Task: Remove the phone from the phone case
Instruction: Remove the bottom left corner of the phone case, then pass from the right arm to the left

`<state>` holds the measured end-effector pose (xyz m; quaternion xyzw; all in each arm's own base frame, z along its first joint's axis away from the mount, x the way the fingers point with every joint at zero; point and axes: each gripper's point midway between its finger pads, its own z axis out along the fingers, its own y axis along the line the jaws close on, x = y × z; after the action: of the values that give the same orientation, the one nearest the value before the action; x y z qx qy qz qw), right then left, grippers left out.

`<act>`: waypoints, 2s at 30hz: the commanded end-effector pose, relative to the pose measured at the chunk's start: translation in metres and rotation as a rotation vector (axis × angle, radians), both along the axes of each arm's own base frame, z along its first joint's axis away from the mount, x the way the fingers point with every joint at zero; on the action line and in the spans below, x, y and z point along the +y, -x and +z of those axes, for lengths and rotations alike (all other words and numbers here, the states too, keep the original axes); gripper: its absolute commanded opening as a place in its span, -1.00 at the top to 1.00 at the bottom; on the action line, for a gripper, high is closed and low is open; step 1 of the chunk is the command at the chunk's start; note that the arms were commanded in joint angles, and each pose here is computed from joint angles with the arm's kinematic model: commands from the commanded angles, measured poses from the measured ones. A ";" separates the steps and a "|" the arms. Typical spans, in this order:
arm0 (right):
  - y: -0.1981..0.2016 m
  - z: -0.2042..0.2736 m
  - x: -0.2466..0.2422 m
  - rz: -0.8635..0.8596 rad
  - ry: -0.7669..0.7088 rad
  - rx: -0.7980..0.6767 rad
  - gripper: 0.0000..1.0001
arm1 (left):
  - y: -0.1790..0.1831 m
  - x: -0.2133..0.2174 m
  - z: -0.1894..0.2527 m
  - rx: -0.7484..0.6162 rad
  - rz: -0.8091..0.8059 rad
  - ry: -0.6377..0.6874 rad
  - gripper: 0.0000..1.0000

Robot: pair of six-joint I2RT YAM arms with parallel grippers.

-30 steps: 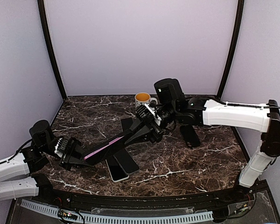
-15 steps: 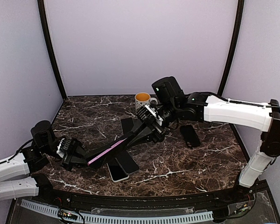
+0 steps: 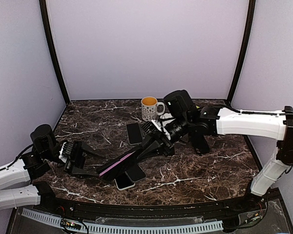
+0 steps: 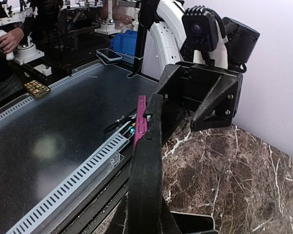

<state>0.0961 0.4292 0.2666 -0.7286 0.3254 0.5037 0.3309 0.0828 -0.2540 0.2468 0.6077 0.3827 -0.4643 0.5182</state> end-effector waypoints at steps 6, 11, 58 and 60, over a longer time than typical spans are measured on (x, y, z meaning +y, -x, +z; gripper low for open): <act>-0.032 0.047 -0.016 -0.194 -0.142 -0.132 1.00 | -0.015 0.004 0.031 -0.141 0.131 0.079 -0.17; -0.046 0.046 -0.028 -0.295 -0.159 -0.192 1.00 | -0.017 0.005 0.033 -0.151 0.150 0.083 -0.10; -0.021 0.073 -0.017 -0.270 -0.395 -0.162 1.00 | -0.017 0.003 0.031 -0.102 0.135 0.078 -0.03; -0.020 0.072 -0.015 -0.266 -0.394 -0.159 1.00 | -0.016 0.003 0.031 -0.103 0.132 0.080 -0.05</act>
<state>0.1248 0.4105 0.3064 -0.6493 0.3398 0.4410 0.5182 0.1025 -0.2523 0.2610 0.5832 0.4001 -0.4126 0.5741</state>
